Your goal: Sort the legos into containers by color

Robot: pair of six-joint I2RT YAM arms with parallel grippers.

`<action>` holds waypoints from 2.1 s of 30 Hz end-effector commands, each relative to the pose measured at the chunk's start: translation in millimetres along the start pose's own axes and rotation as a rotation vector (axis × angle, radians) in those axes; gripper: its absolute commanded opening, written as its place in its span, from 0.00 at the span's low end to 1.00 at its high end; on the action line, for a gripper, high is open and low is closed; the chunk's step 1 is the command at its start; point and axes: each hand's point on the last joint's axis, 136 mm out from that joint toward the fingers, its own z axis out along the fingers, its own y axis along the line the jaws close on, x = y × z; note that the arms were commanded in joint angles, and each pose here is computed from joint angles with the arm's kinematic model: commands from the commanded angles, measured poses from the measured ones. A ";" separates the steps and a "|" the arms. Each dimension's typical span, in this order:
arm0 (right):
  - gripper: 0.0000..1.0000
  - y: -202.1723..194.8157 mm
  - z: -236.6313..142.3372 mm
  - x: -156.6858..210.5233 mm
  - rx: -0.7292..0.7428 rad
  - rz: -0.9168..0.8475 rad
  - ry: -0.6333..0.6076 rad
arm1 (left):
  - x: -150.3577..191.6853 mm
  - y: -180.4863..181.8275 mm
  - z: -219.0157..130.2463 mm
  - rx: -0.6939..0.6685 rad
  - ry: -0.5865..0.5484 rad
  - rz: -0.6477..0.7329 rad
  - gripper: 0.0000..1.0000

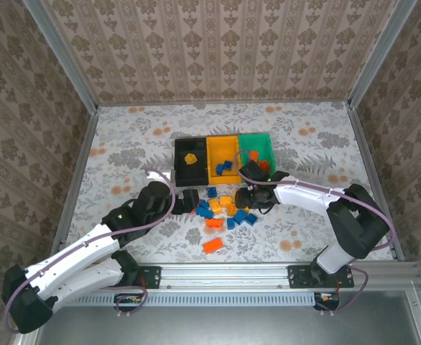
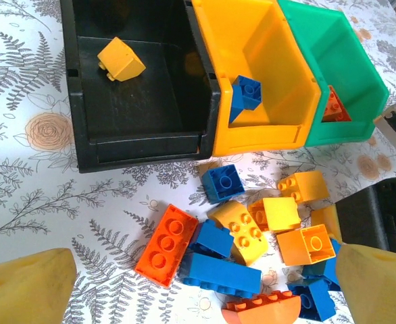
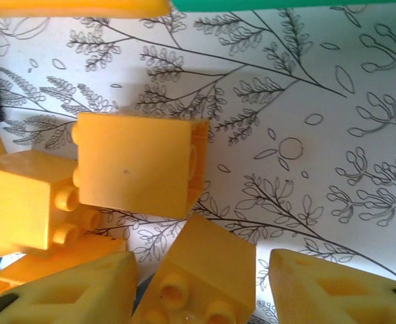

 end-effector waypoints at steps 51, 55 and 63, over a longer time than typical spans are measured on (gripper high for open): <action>0.74 214.7 -59.0 -169.6 -0.267 -0.241 -0.276 | 35.0 57.9 -24.8 -0.094 0.015 -0.124 1.00; 0.74 182.8 -75.3 -136.1 -0.253 -0.205 -0.246 | 33.0 58.2 -25.8 -0.091 0.004 -0.125 1.00; 0.75 66.5 -68.9 -32.0 -0.056 -0.171 -0.113 | 33.7 60.3 -22.2 -0.090 0.002 -0.140 1.00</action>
